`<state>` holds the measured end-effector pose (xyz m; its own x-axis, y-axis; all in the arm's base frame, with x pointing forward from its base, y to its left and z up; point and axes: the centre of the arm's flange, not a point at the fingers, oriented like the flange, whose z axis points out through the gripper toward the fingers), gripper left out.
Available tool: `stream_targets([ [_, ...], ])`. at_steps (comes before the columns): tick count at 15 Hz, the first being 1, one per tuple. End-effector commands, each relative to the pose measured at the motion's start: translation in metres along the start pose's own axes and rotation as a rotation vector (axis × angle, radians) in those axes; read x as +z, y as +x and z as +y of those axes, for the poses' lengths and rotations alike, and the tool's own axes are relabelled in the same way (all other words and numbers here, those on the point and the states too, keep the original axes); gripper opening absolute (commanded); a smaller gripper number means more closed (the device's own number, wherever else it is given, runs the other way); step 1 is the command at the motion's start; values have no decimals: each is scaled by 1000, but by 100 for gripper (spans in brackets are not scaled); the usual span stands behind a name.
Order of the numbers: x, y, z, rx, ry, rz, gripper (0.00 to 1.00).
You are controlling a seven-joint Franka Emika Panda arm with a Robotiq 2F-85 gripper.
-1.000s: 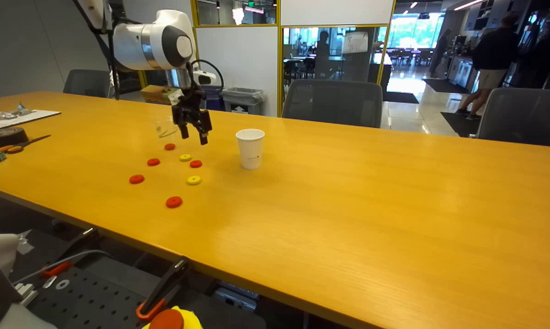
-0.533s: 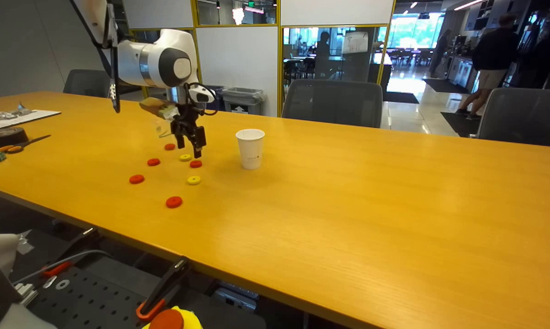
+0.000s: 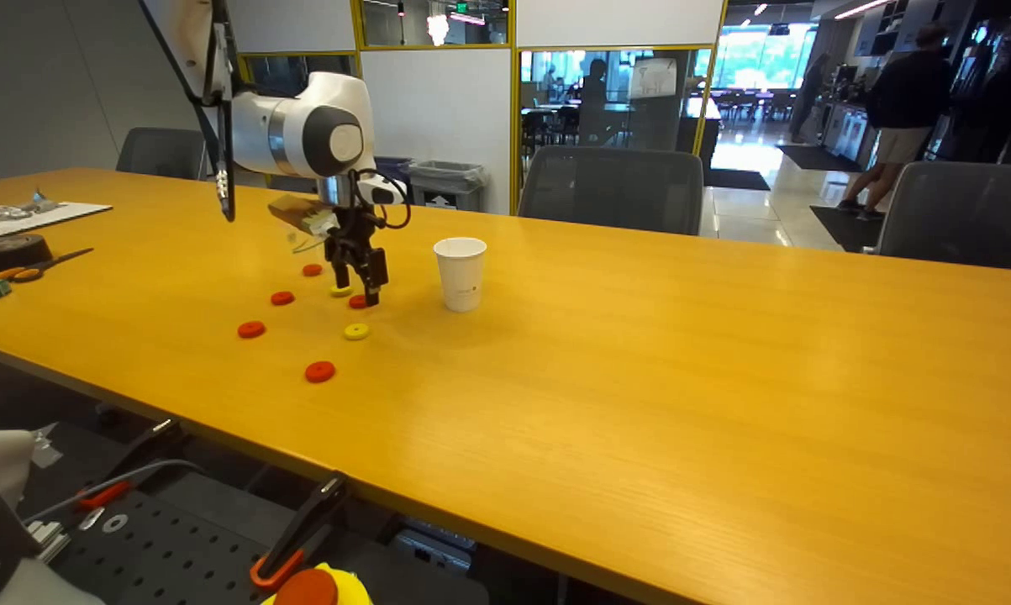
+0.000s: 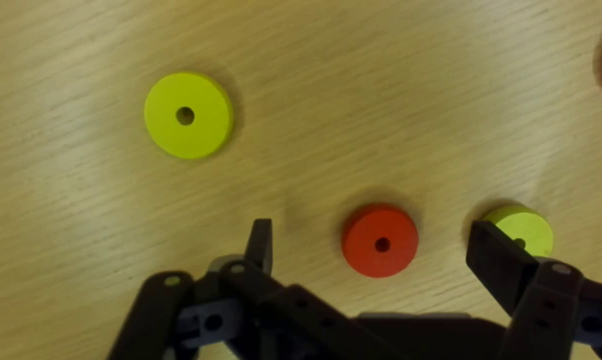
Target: Divide the rings and put some in the white cup and some in the clear cup
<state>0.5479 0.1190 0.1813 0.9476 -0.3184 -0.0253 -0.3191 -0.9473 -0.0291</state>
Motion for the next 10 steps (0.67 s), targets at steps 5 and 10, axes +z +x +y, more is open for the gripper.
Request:
stream_targets([
  [5,10,4,8,20,4,4,100],
  [10,14,4,7,16,-3,-5,100],
])
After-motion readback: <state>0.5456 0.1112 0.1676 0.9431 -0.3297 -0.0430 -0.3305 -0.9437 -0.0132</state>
